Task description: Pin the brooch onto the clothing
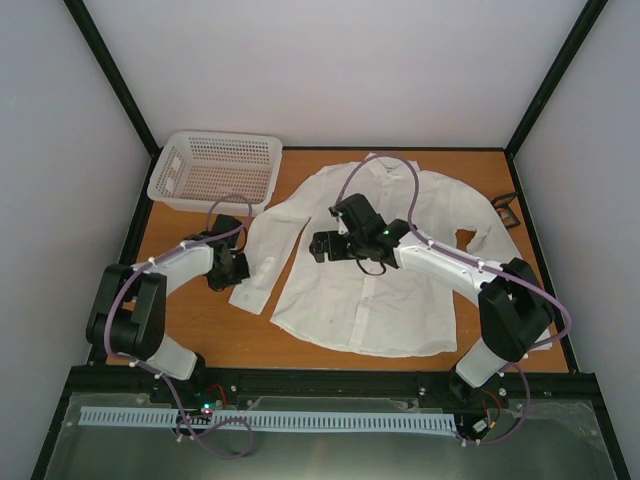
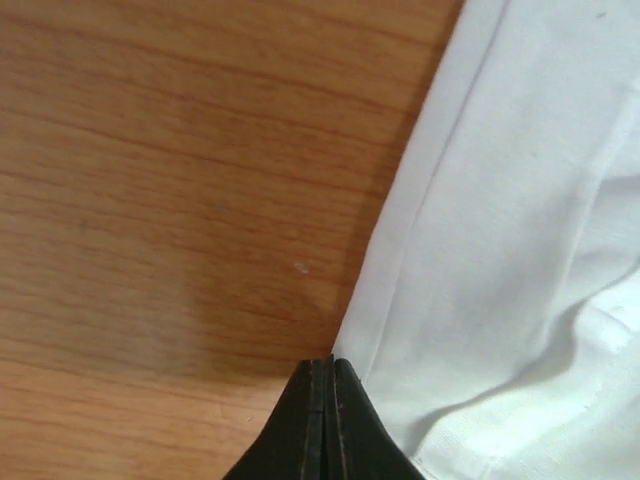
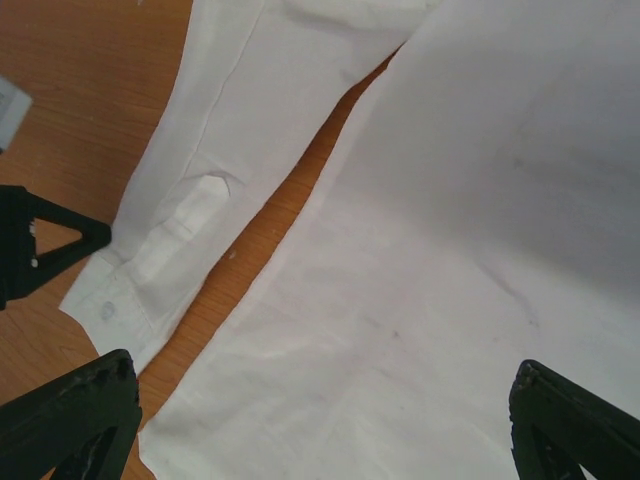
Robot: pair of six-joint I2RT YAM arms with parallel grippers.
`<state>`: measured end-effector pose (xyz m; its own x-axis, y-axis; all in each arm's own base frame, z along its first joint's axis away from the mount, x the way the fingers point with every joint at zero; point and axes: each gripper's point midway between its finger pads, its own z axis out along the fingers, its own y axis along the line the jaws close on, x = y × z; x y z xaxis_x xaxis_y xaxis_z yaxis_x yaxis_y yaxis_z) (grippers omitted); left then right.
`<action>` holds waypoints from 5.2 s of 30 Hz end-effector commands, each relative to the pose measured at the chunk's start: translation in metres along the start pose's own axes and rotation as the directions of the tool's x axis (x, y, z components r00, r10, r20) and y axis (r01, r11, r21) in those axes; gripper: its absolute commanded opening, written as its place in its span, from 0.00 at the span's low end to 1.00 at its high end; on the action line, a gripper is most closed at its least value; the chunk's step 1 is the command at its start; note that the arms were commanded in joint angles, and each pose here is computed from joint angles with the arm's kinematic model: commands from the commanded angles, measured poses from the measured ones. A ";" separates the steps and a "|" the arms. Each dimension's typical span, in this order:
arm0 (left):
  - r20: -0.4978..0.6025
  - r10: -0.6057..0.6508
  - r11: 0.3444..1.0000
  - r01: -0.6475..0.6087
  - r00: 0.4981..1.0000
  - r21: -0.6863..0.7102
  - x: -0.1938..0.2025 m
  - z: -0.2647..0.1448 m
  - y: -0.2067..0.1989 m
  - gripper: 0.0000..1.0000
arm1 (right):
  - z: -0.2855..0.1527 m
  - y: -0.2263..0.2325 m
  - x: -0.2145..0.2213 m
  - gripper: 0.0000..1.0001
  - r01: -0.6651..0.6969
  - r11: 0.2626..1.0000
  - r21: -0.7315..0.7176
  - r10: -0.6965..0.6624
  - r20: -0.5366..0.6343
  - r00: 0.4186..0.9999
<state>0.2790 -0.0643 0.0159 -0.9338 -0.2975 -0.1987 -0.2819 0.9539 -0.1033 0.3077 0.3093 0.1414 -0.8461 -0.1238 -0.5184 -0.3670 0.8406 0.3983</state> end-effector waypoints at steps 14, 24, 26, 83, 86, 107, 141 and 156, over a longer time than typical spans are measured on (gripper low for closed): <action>0.592 0.282 0.836 -0.496 0.755 0.235 -0.041 -0.189 -0.134 0.00 | -0.049 -0.036 -0.026 1.00 -0.170 0.985 -0.019 0.171 0.216 0.961; 0.364 0.760 0.529 -0.838 0.538 0.134 0.132 -0.114 -0.224 0.21 | -0.125 -0.178 0.000 1.00 -0.395 0.907 0.148 0.322 0.360 0.875; 0.378 0.756 0.501 -0.844 0.534 0.192 0.141 -0.117 -0.226 0.50 | -0.122 -0.179 0.008 1.00 -0.375 0.913 0.159 0.308 0.330 0.892; 0.883 -0.036 0.839 -0.466 0.468 0.281 -0.035 -0.356 -0.086 1.00 | 0.041 0.092 0.026 0.03 0.205 0.979 -0.004 -0.202 -0.177 0.963; 0.877 -0.035 0.835 -0.469 0.480 0.290 -0.034 -0.352 -0.088 1.00 | 0.011 0.117 -0.001 0.03 0.057 0.972 -0.230 -0.071 -0.054 0.996; 0.525 0.181 0.621 -0.510 0.832 0.595 0.009 -0.205 -0.188 1.00 | -0.035 -0.077 0.099 0.03 -0.588 0.778 -0.222 0.613 0.062 0.787; 0.276 0.148 0.444 -0.313 0.950 0.839 -0.179 -0.029 -0.321 1.00 | -0.040 -0.096 0.103 0.12 -0.414 0.886 -0.209 0.424 0.004 0.906; 0.309 0.060 0.651 -0.272 0.949 0.709 -0.209 -0.012 -0.288 1.00 | -0.046 -0.087 0.098 0.10 -0.392 0.889 -0.235 0.403 -0.001 0.915</action>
<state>0.5431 -0.2986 0.0819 -0.8661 -0.2003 -0.4580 0.2439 0.6305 -0.7369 0.2378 0.1971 0.0793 -0.9303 0.2287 -0.2867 -0.0516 0.6924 0.7197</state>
